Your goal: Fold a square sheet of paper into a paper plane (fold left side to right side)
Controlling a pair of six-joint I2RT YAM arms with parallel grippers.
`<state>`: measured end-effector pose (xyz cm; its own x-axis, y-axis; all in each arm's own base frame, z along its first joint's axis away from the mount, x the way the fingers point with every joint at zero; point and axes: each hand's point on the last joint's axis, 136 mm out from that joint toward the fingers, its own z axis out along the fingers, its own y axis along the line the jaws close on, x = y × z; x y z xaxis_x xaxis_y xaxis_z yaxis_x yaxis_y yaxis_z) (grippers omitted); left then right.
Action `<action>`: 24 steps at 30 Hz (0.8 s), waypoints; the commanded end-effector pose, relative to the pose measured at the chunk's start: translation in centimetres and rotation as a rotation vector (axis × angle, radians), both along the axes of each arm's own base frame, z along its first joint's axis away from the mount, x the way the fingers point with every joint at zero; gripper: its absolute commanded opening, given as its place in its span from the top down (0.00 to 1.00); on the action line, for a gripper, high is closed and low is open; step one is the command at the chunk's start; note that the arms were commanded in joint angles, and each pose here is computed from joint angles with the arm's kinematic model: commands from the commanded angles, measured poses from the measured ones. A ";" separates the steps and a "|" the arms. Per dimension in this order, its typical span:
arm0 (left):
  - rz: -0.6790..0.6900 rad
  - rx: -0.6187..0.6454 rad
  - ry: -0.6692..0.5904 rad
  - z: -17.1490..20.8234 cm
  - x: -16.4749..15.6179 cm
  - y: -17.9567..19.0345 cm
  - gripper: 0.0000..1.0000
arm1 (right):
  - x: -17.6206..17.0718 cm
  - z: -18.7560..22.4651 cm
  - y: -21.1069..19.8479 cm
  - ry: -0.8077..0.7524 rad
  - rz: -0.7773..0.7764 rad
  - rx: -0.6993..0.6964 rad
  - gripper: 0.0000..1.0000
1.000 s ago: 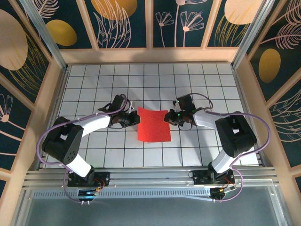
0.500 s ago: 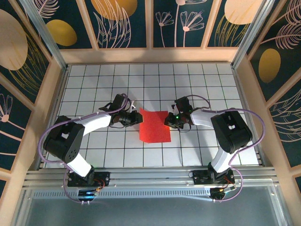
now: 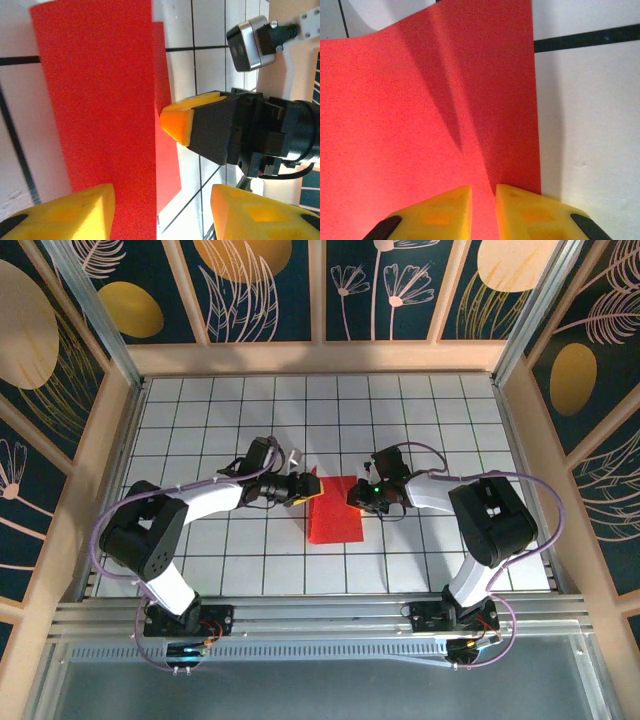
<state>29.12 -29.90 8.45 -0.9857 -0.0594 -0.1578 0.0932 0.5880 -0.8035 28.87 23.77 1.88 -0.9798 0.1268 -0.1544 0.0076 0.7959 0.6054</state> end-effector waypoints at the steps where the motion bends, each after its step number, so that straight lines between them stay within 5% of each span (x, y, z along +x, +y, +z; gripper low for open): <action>1: -0.035 -0.070 -0.033 2.0 0.7 -2.0 0.46 | -1.5 -0.9 -0.5 0.047 -0.008 -0.024 0.78; 10: -0.034 -0.030 -0.001 -0.3 1.2 -3.2 0.49 | -0.8 0.8 0.4 0.004 -0.011 0.039 0.78; 19: -0.054 0.027 0.008 -1.5 0.9 -3.5 0.88 | 0.4 5.2 0.2 -0.113 -0.027 0.149 0.60; 24: -0.049 0.032 0.008 -1.7 1.0 -3.4 1.00 | 0.0 7.3 0.4 -0.146 -0.011 0.254 0.46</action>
